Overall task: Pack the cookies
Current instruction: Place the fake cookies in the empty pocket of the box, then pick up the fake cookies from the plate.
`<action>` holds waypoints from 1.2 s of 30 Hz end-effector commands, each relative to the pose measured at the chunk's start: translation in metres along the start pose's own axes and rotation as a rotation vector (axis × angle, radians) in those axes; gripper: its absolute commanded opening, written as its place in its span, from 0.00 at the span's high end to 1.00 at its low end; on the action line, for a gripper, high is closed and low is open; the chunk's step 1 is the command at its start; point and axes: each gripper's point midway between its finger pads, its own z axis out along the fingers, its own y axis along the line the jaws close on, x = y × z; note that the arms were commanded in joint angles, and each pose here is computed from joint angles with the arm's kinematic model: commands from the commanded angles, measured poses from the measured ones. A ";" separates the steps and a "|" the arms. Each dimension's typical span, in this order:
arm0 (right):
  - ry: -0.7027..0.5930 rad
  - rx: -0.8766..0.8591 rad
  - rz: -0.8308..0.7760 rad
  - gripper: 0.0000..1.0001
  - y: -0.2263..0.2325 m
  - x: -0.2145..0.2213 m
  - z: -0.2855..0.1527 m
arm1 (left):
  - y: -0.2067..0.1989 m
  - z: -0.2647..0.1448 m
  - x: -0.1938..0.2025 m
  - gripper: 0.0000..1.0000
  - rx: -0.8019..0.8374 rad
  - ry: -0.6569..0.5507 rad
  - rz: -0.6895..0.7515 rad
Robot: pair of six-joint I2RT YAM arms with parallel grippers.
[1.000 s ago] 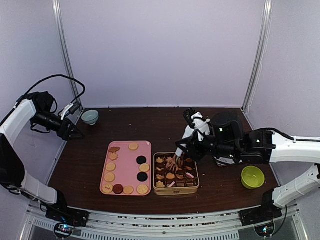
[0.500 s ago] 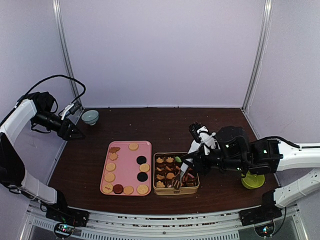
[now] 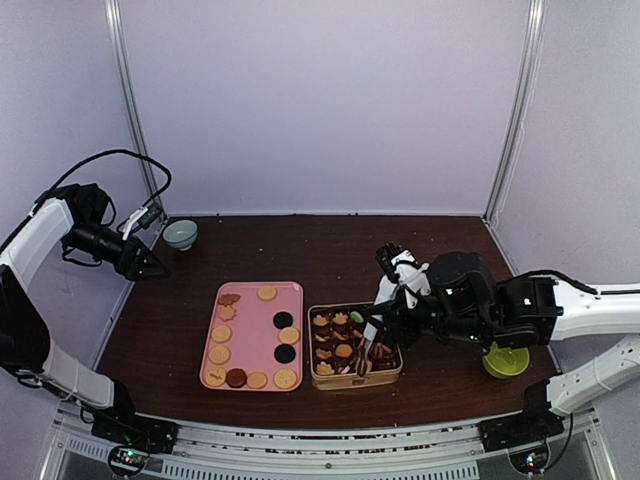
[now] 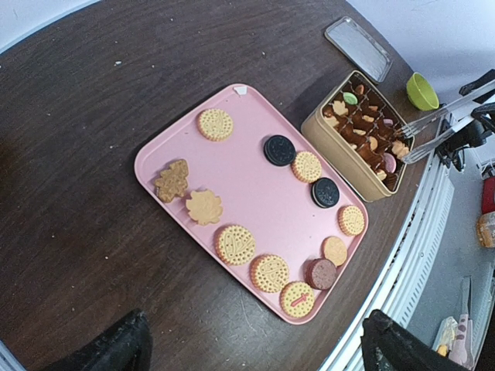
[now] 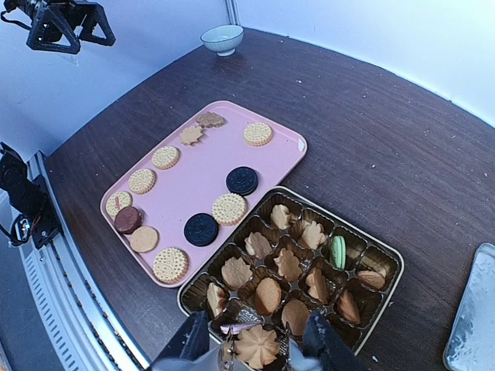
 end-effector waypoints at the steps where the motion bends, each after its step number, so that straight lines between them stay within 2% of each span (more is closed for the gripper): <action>1: -0.040 0.063 -0.030 0.59 -0.009 -0.017 -0.007 | 0.000 -0.005 -0.008 0.03 -0.008 -0.030 0.025; 12: -0.072 0.074 -0.029 0.59 -0.013 -0.027 -0.017 | -0.001 -0.005 -0.009 0.03 0.000 -0.035 0.024; 21: -0.169 0.008 -0.062 0.59 0.014 -0.081 -0.016 | -0.001 -0.005 -0.006 0.03 -0.006 -0.025 0.026; 26: -0.218 -0.053 -0.080 0.59 0.044 -0.110 0.015 | 0.014 0.001 0.008 0.03 -0.034 0.008 -0.010; 31: -0.267 -0.071 -0.114 0.60 0.077 -0.140 0.070 | 0.045 0.009 0.036 0.04 -0.091 0.067 -0.093; 36: -0.287 -0.083 -0.158 0.60 0.112 -0.165 0.134 | 0.053 0.014 0.054 0.08 -0.078 0.085 -0.137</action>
